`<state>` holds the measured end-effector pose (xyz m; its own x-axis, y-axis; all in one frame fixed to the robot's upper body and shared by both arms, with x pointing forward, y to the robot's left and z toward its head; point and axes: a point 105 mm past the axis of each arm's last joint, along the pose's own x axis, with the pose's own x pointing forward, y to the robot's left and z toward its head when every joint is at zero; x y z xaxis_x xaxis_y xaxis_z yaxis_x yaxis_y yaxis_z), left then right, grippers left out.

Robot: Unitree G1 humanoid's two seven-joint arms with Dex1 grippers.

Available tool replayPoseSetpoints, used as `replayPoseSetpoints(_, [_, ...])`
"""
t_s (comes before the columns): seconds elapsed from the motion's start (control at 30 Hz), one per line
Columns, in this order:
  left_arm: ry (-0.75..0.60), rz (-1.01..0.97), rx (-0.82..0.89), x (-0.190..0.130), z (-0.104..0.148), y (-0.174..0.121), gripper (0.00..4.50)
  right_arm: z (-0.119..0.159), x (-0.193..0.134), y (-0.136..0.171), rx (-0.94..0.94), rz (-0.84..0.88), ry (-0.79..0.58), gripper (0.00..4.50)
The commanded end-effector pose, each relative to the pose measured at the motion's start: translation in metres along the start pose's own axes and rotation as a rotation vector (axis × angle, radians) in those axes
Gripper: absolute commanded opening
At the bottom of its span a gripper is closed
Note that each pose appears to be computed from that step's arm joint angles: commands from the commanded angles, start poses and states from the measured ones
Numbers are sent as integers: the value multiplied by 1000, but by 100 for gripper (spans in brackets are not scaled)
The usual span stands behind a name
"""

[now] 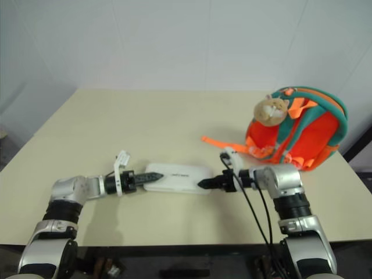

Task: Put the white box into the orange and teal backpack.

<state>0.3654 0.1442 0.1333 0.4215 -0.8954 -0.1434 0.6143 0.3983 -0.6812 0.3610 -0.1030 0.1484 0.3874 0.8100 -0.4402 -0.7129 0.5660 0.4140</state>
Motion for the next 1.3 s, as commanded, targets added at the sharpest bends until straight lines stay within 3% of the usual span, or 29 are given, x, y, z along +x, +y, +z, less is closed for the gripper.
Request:
replayPoseSetpoints(0.03, [37,-2,-86,8,-19,6,445,6,2,11,-34,36,-25,450])
replayPoseSetpoints(0.37, [-33,-48,-136,-4,5,-1,445,-5,-3,6,-54,15,0,450])
replayPoseSetpoints(0.47, [-24,-63,-167,-9,9,-7,385,-10,-4,5,-61,12,7,450])
replayPoseSetpoints(0.73, [50,-36,-177,-27,2,-16,137,-14,-19,2,-89,-7,-40,450])
replayPoseSetpoints(0.8, [43,-33,-173,-29,2,-16,129,-14,-23,2,-102,-9,-63,450])
replayPoseSetpoints(0.9, [1,-28,-144,-33,5,-17,129,-1,-50,9,-187,-24,-209,450])
replayPoseSetpoints(1.0, [-35,-94,-59,-39,6,-30,129,8,-90,-1,-214,-151,-325,450])
replayPoseSetpoints(1.3, [-91,-160,40,-49,10,-38,129,23,-164,-25,-304,-418,-468,450])
